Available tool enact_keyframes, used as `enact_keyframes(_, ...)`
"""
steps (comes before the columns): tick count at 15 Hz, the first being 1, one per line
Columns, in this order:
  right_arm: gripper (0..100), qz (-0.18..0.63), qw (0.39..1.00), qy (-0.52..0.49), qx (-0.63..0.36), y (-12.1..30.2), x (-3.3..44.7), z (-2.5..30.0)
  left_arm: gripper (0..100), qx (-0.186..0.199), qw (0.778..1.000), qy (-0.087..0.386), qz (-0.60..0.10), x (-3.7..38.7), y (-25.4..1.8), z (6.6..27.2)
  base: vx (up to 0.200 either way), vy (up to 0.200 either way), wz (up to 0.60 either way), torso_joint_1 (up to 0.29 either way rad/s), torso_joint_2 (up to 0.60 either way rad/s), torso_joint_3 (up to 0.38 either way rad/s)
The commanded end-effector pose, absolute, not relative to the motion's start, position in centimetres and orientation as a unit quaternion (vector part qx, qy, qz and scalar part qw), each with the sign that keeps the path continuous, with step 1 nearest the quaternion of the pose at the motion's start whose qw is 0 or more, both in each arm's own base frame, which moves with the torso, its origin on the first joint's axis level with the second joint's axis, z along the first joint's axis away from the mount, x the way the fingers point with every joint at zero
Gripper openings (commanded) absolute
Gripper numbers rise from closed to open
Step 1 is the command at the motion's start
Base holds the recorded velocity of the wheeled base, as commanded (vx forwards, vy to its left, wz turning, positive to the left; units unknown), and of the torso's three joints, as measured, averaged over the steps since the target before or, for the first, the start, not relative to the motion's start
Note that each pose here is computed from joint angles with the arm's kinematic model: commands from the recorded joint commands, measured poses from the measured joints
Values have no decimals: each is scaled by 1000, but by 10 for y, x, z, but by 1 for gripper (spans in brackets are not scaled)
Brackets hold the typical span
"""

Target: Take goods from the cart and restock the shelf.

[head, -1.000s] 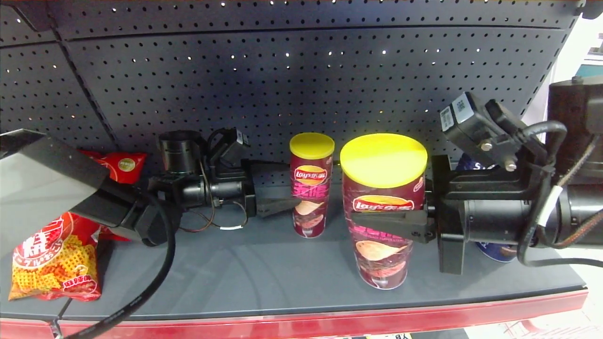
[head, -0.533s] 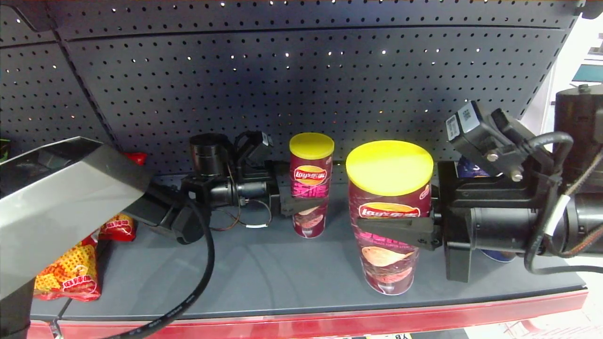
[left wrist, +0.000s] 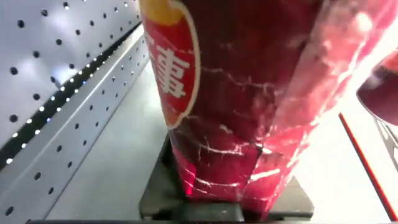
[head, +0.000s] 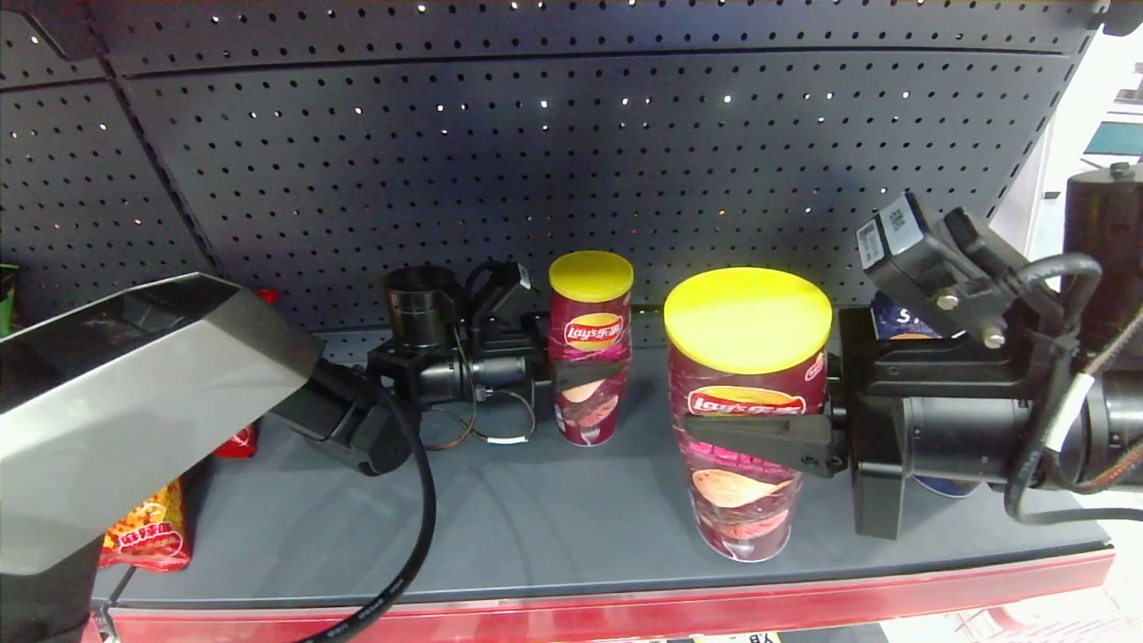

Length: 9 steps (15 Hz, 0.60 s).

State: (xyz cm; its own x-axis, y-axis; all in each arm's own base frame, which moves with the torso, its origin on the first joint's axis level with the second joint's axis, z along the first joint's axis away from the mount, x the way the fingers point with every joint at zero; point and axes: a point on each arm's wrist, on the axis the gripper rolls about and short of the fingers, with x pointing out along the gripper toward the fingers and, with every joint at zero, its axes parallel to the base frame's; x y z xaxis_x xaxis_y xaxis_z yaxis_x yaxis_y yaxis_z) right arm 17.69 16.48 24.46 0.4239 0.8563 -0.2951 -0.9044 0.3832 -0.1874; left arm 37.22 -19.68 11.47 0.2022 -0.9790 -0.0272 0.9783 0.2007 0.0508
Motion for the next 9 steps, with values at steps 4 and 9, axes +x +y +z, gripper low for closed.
enact_keyframes(4,0,524,833,73,-163,165,177,246,0,27,762,-20,-647,330,-193,150,0,0,0,0,0,0)
enact_keyframes(9,0,518,837,71,-161,165,178,248,0,23,756,11,-654,273,-177,154,0,0,0,0,0,0)
